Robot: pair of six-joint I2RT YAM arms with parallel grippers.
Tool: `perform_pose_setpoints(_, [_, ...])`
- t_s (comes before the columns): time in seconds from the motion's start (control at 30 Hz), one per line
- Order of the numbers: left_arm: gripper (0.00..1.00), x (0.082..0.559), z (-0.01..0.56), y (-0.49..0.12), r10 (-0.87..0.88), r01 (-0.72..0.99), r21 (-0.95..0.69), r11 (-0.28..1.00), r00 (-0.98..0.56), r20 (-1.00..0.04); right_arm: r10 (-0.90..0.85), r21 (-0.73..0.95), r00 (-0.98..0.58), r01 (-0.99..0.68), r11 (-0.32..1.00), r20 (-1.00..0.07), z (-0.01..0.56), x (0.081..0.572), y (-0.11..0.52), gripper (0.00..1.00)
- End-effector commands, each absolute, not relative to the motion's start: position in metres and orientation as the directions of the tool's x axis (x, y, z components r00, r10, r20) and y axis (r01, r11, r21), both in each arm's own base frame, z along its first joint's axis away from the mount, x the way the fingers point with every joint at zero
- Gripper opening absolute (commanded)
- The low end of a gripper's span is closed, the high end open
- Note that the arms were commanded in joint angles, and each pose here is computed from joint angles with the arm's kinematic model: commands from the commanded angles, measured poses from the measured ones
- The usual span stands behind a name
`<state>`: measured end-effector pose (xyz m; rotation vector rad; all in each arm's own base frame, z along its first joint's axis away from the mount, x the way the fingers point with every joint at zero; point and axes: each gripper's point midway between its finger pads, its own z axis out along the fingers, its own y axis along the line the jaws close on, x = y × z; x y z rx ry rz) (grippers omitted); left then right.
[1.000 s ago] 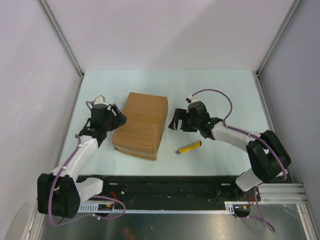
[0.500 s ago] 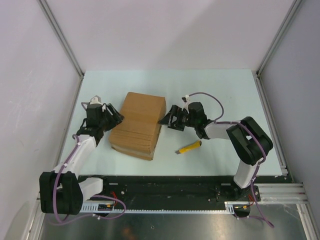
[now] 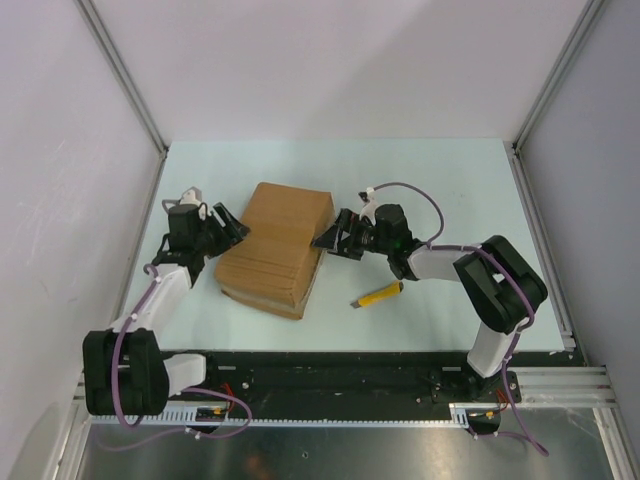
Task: Unpack the express box
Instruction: Adjust the express box at the center of the board.
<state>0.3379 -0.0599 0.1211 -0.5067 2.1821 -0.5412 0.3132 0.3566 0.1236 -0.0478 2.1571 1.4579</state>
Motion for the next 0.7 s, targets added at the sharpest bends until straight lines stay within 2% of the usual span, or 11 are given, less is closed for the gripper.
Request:
perform_pose_setpoints(0.0, [0.73, 0.275, 0.091, -0.128, -0.431, -0.102, -0.697, 0.71, -0.846, -0.316, 0.247, 0.848, -0.813, -0.484, 0.217, -0.527, 0.196, 0.292, 0.389, 0.98])
perform_pose_setpoints(0.2, [0.74, 0.271, 0.107, -0.154, -0.393, -0.04, -0.754, 0.656, -0.871, -0.295, 0.276, 0.835, -0.788, -0.519, 0.183, -0.551, 0.22, 0.292, 0.389, 0.98])
perform_pose_setpoints(0.33, [0.74, 0.266, 0.114, -0.175, -0.357, -0.021, -0.775, 0.632, -0.895, -0.267, 0.289, 0.82, -0.767, -0.535, 0.205, -0.573, 0.23, 0.295, 0.386, 0.97])
perform_pose_setpoints(0.67, [0.75, 0.249, 0.127, -0.222, -0.235, 0.02, -0.828, 0.56, -0.955, -0.181, 0.252, 0.727, -0.711, -0.508, 0.463, -0.657, 0.246, 0.319, 0.367, 0.96])
